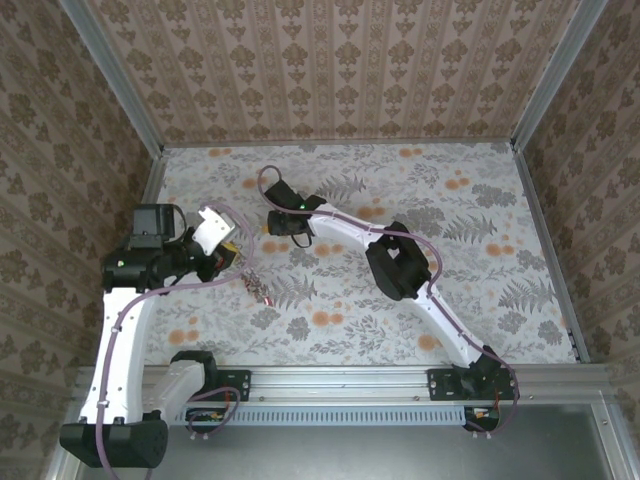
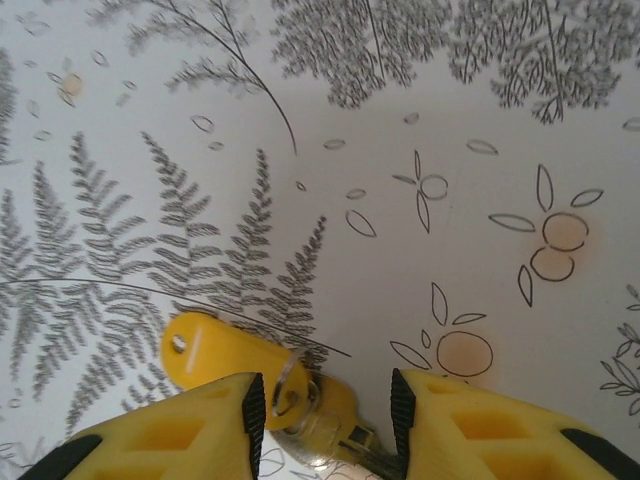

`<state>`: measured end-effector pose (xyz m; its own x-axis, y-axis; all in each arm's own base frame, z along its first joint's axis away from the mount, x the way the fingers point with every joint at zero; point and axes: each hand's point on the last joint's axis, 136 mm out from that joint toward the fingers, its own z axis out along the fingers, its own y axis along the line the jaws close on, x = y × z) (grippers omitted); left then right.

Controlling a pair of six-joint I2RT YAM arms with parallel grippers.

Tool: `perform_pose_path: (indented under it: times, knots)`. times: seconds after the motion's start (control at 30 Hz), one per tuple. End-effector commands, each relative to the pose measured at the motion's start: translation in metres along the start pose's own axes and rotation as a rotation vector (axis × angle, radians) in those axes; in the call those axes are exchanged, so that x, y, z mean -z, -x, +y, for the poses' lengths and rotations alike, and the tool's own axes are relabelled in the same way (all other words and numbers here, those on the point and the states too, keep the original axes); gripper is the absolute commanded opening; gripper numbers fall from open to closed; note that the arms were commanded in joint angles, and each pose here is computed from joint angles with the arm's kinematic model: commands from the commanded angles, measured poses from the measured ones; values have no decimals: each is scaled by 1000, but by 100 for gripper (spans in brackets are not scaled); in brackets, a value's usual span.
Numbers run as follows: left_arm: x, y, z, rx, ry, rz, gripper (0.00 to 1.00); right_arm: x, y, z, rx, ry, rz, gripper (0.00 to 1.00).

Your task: Put the keys on the keyring

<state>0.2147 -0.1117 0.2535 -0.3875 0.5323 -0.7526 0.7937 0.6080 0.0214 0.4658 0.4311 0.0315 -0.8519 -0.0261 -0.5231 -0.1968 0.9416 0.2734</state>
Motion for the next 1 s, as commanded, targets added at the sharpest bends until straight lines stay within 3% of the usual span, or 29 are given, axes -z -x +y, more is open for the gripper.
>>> perform_pose_path:
  times: [0.0, 0.4, 0.57, 0.77, 0.97]
  knots:
    - [2, 11, -2, 0, -12, -64, 0, -3, -9, -6, -24, -53, 35, 36]
    - [-4, 8, -7, -1, -44, -88, 0, -5, -8, -7, -38, -68, 25, 18]
    - [-4, 7, -14, -14, -76, -102, 0, 3, -3, 3, -61, -18, 28, 6]
    - [-5, 8, -25, -67, -119, -138, 0, 53, 29, 28, -18, 98, -48, 0]
    - [-4, 20, -33, -129, -158, -210, 0, 111, 35, 19, 208, 192, -166, 0]
